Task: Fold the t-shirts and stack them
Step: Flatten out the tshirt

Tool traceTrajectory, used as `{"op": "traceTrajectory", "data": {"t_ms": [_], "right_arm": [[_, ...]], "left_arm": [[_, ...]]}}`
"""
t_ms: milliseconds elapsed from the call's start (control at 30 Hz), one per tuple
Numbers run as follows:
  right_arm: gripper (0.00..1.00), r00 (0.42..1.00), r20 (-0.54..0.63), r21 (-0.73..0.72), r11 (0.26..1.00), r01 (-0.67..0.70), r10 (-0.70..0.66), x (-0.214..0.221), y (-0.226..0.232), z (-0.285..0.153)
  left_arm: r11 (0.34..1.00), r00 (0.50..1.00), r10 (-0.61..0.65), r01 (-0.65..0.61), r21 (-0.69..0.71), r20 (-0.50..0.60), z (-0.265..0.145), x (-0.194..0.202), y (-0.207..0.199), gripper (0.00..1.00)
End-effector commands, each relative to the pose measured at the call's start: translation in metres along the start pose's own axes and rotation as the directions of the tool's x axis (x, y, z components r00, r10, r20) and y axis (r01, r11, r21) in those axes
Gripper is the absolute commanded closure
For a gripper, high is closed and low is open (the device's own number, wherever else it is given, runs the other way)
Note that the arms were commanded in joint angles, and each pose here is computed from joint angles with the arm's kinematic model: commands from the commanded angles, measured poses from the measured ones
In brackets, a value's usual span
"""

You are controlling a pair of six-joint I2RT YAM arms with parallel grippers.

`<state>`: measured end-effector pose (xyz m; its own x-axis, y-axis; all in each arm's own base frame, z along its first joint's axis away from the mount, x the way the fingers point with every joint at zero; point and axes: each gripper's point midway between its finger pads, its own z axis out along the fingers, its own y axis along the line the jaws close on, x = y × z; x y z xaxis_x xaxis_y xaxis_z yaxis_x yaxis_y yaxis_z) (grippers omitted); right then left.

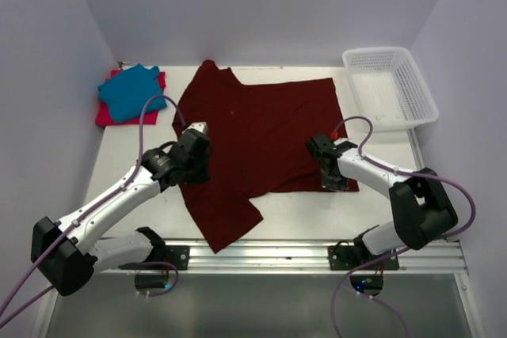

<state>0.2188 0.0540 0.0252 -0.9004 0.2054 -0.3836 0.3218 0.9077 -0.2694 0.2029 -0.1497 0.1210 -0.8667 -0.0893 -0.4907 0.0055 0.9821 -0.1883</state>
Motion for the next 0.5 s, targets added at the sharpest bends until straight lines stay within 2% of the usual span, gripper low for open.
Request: {"op": "traceTrajectory", "data": {"t_ms": [0, 267, 400, 467], "right_arm": [[1.0, 0.999, -0.028, -0.013, 0.999, -0.046, 0.046, 0.007, -0.014, -0.023], [1.0, 0.999, -0.038, -0.024, 1.0, -0.017, 0.016, 0.014, -0.026, -0.038], [1.0, 0.995, 0.089, -0.172, 0.985, -0.031, 0.047, -0.028, 0.004, -0.056], [1.0, 0.987, 0.16, -0.22, 0.975, 0.005, 0.031, -0.051, 0.016, -0.065]], "left_arm": [[0.999, 0.993, 0.045, -0.043, -0.014, 0.106, -0.012, -0.031, -0.003, 1.0], [0.999, 0.99, 0.049, -0.049, -0.005, 0.129, -0.009, -0.04, -0.006, 1.0], [0.999, 0.972, 0.016, -0.022, 0.024, 0.232, -0.006, -0.073, -0.016, 1.0], [0.999, 0.965, 0.005, -0.014, 0.031, 0.263, 0.002, -0.096, -0.017, 1.0]]}}
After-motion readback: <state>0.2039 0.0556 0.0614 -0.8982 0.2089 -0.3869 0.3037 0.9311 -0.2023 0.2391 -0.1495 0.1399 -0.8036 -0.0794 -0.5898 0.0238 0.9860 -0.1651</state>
